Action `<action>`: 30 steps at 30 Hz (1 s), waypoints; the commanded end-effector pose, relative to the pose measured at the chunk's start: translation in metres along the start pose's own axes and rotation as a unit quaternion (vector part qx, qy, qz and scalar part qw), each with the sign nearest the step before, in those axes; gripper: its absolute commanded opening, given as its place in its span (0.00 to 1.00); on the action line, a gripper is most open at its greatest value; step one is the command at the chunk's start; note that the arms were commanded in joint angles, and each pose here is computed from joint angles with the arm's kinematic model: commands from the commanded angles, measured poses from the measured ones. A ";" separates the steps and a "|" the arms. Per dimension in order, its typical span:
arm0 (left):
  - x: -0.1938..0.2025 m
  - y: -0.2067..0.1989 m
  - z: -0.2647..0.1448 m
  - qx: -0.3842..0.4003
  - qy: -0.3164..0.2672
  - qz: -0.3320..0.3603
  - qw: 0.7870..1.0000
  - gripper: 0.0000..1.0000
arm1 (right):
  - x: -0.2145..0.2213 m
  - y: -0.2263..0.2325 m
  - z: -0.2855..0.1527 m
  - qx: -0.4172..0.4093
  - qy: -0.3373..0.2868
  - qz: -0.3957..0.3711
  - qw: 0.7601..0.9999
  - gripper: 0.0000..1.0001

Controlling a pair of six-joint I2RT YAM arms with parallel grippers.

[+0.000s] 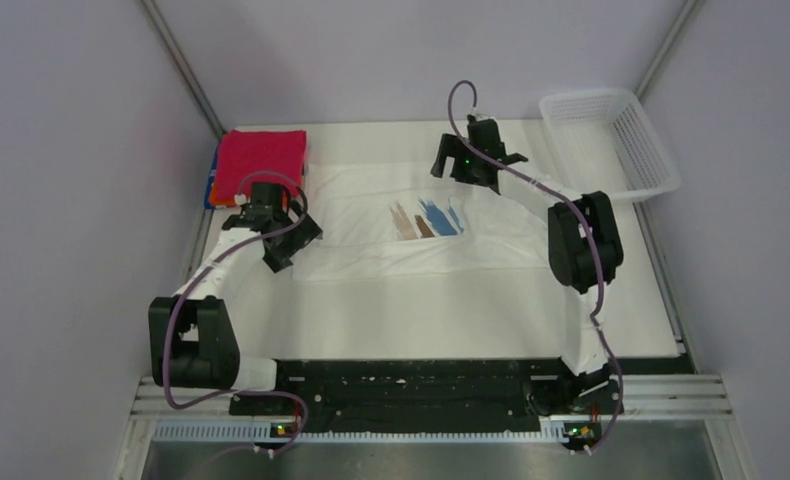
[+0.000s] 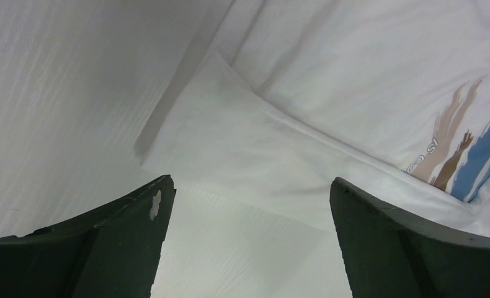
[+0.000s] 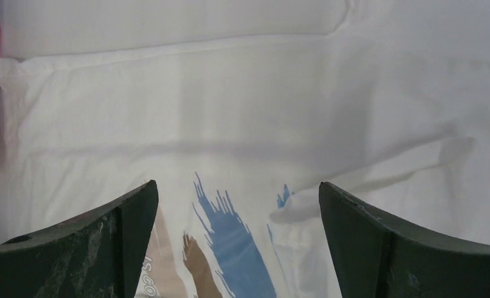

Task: Fold and stack the t-shirts
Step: Fold the flattened tshirt in 1/3 of the way

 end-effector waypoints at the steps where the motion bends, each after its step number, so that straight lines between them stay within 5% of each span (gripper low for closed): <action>1: -0.013 -0.028 -0.006 0.067 -0.012 0.016 0.998 0.99 | -0.018 -0.004 -0.047 0.033 -0.056 -0.020 0.998 0.99; 7: -0.010 -0.054 0.025 0.111 0.014 0.035 0.993 0.99 | 0.032 -0.076 -0.081 0.093 -0.025 0.052 0.994 0.99; 15: 0.011 -0.029 0.069 0.041 0.047 0.031 0.998 0.99 | 0.083 -0.123 -0.088 0.149 0.020 0.104 0.983 0.99; 30: 0.115 0.046 0.030 -0.033 0.077 0.000 0.996 0.99 | 0.186 -0.165 -0.193 0.236 0.063 0.159 0.957 0.99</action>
Point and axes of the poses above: each gripper's point midway between its finger pads, its own z axis out along the fingers, its own y axis along the line the jaws close on, x = y × z, the point moved 6 cm from there along -z, back along the fingers, and after that the axes turned 7 degrees about z, right-handed, at the moved point
